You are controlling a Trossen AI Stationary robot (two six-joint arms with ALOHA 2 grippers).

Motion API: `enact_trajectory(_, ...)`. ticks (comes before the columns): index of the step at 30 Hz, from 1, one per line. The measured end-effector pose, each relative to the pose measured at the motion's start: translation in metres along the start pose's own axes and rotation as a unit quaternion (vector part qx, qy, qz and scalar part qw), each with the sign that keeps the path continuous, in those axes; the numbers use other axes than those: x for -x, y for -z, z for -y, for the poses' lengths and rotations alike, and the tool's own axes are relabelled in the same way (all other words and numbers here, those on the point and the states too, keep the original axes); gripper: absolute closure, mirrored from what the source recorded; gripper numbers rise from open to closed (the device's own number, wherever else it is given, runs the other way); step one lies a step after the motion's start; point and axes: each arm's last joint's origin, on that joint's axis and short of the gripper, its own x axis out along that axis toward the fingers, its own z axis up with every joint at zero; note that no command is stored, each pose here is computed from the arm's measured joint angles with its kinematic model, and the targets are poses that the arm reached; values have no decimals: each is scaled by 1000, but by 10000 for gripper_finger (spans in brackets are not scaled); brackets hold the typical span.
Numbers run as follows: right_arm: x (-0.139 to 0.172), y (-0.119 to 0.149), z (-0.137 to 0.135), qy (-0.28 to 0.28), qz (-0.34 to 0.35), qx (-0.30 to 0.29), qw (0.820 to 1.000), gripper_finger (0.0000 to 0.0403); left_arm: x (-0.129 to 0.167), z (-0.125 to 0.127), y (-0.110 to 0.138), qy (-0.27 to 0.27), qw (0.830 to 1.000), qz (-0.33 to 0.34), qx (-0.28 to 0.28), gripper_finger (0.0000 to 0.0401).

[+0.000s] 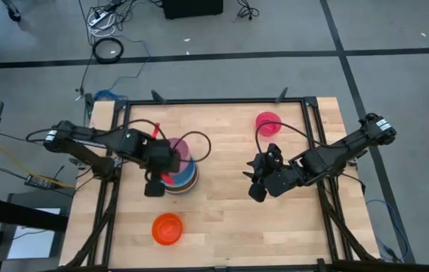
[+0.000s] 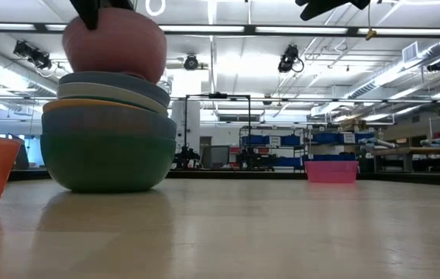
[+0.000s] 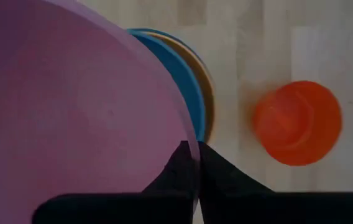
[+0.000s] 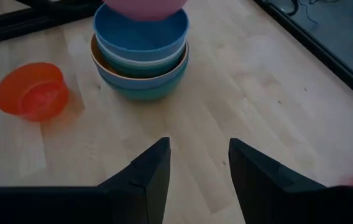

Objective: Nest bowls inside each other
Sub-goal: Stack the pink bowl on top of the blue bowl

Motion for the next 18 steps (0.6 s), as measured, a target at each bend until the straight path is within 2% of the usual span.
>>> enact_trajectory(7,0,-1,0,-2,3,1,1000,252,-10,14,-3,4,1000,-19,4,394)
enact_trajectory(14,0,-1,-1,-4,5,-1,1000,252,-34,20,-12,0,997,-73,-12,394)
enact_trajectory(18,0,-2,-1,-7,7,-3,1000,252,-43,22,-16,4,996,-81,-23,394)
